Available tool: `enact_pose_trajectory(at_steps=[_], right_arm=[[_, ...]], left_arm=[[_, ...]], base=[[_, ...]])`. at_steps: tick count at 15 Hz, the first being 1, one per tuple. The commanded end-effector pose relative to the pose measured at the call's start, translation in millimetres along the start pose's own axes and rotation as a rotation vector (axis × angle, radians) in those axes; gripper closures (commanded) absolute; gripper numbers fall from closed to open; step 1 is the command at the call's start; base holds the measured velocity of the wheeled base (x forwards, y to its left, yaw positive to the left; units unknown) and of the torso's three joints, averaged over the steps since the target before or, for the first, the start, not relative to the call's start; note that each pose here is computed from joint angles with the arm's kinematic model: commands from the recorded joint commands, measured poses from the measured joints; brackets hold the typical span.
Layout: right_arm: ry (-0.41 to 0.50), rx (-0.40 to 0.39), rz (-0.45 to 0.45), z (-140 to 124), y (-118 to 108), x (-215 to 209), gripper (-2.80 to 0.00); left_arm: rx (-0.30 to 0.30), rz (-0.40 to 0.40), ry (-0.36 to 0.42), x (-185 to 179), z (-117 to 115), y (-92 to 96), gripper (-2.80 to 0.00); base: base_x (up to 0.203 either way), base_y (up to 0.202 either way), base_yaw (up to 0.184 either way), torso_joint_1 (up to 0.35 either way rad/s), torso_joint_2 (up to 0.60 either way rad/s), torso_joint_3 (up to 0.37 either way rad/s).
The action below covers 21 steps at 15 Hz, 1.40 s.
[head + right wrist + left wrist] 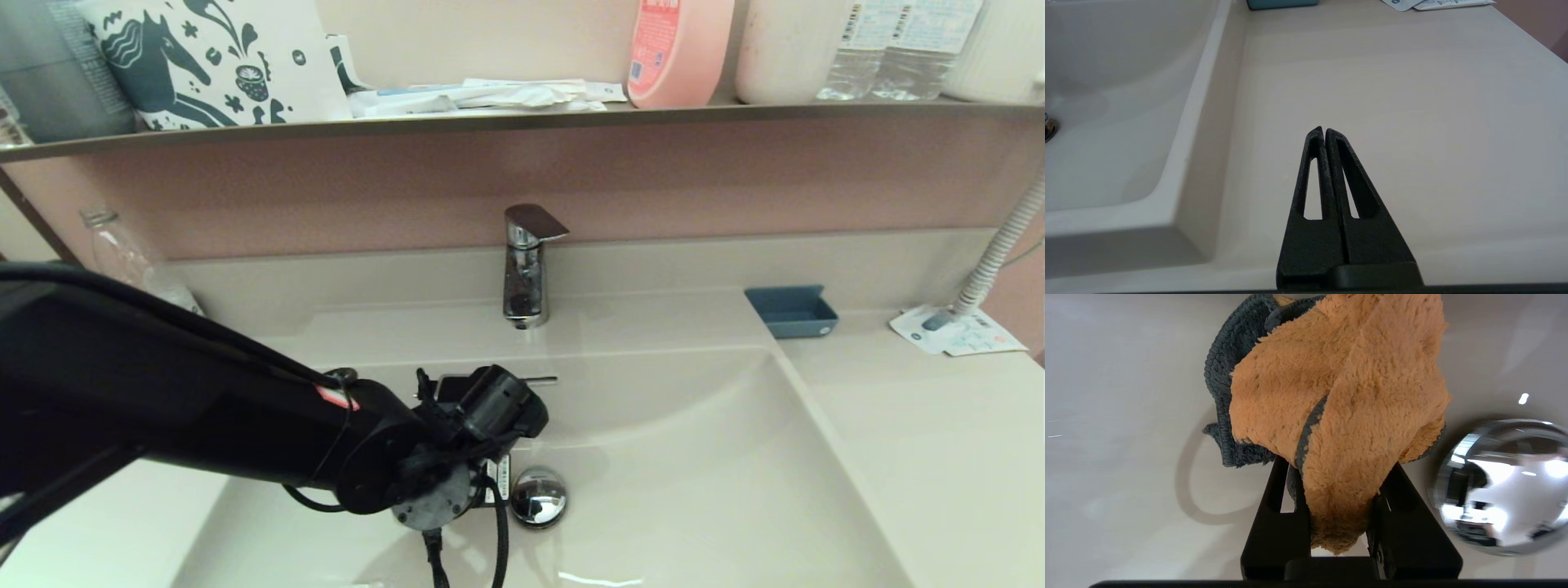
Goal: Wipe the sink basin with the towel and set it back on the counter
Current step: Wipe the sink
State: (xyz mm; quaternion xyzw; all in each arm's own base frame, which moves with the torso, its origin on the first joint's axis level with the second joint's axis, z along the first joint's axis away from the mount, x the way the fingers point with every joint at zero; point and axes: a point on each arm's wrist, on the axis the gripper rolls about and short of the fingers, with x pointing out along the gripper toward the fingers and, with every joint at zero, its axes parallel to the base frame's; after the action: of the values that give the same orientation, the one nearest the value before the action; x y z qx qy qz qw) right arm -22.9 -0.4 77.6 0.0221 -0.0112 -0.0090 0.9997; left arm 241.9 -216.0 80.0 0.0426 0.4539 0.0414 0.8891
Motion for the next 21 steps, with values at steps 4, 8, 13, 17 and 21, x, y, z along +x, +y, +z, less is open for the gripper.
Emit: enact_pose_trajectory(at_steps=[4,8,13,17,21], right_arm=[[0.0,0.0,0.0,0,0,0,0.0],[0.001,0.0,-0.001,0,0,0,0.0],[0.0,0.0,0.0,0,0,0,0.0],[0.0,0.0,-0.001,0,0,0,0.0],[0.0,0.0,-0.001,0,0,0,0.0]], left_arm=[[0.033,-0.066,-0.027,-7,-4,-42.6,0.0],[0.059,-0.107,-0.043,-17,-3,-69.3,0.0],[0.044,-0.144,-0.043,-35,-3,-94.6,0.0],[0.047,-0.161,-0.05,-36,-6,-109.0,0.0],[-0.005,-0.14,-0.07,-39,-11,-110.1,0.0]], base=[[0.0,0.0,0.0,0.0,0.0,0.0],[0.0,0.0,0.0,0.0,0.0,0.0],[0.0,0.0,0.0,0.0,0.0,0.0],[0.0,0.0,0.0,0.0,0.0,0.0],[0.0,0.0,0.0,0.0,0.0,0.0]])
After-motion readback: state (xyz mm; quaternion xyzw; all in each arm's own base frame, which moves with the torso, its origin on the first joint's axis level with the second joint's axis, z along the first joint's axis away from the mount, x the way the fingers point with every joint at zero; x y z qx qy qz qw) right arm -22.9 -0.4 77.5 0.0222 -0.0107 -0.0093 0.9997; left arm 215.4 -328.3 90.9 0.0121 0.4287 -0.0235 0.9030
